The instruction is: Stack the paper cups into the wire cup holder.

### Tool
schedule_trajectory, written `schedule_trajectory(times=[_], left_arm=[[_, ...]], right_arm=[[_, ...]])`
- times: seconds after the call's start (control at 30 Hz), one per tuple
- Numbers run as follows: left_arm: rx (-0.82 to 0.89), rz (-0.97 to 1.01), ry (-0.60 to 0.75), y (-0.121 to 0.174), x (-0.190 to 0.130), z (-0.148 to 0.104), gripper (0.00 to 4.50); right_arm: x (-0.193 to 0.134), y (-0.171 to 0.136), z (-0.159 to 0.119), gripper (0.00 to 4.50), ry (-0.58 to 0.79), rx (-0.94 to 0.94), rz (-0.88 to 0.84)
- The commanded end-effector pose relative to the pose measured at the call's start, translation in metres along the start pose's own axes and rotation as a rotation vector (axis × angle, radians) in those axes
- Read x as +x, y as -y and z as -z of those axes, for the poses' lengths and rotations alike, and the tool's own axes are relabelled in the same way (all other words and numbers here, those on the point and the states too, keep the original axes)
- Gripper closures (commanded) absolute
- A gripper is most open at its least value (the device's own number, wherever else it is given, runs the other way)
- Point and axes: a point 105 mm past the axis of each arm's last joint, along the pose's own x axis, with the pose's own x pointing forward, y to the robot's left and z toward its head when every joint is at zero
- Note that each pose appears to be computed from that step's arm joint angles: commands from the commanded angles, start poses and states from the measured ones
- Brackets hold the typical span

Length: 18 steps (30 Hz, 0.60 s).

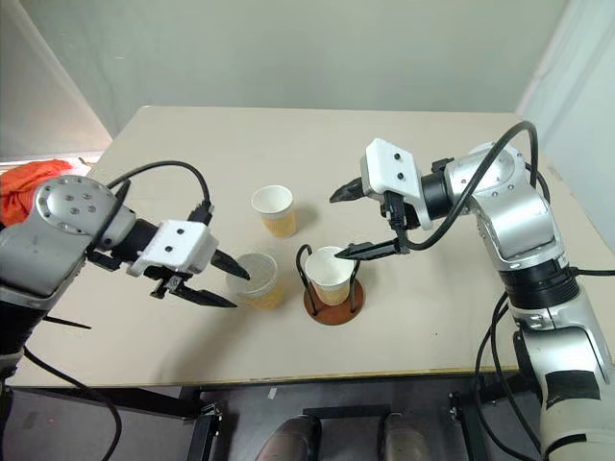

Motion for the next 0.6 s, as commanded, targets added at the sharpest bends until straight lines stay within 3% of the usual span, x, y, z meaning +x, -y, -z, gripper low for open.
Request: schedule_trajectory(times=[0.03,0.17,0.2,0.3,0.43,0.6], left_arm=[[0.051,0.029,-0.042,-0.005,0.001,0.003,2.11],[0.091,0.009,-0.123,-0.018,0.013,0.016,2.11],[0.1,0.01,-0.132,-0.02,0.014,0.017,2.29],[0.123,0.015,-0.131,-0.022,0.016,0.016,2.98],[0.132,0.017,-0.124,-0.023,0.017,0.015,4.4],[0.133,0.016,-0.103,-0.022,0.014,0.01,4.46]], right_arm=[[-0.006,-0.005,-0.019,0.02,0.053,-0.037,0.012],[-0.007,-0.003,-0.017,0.02,0.05,-0.015,0.051],[-0.008,-0.003,-0.017,0.0,0.046,-0.012,0.058],[-0.012,-0.004,-0.014,0.0,0.036,-0.001,0.077],[-0.015,-0.007,-0.012,0.0,0.032,0.017,0.087],[-0.028,-0.018,-0.011,0.0,0.076,0.053,0.071]])
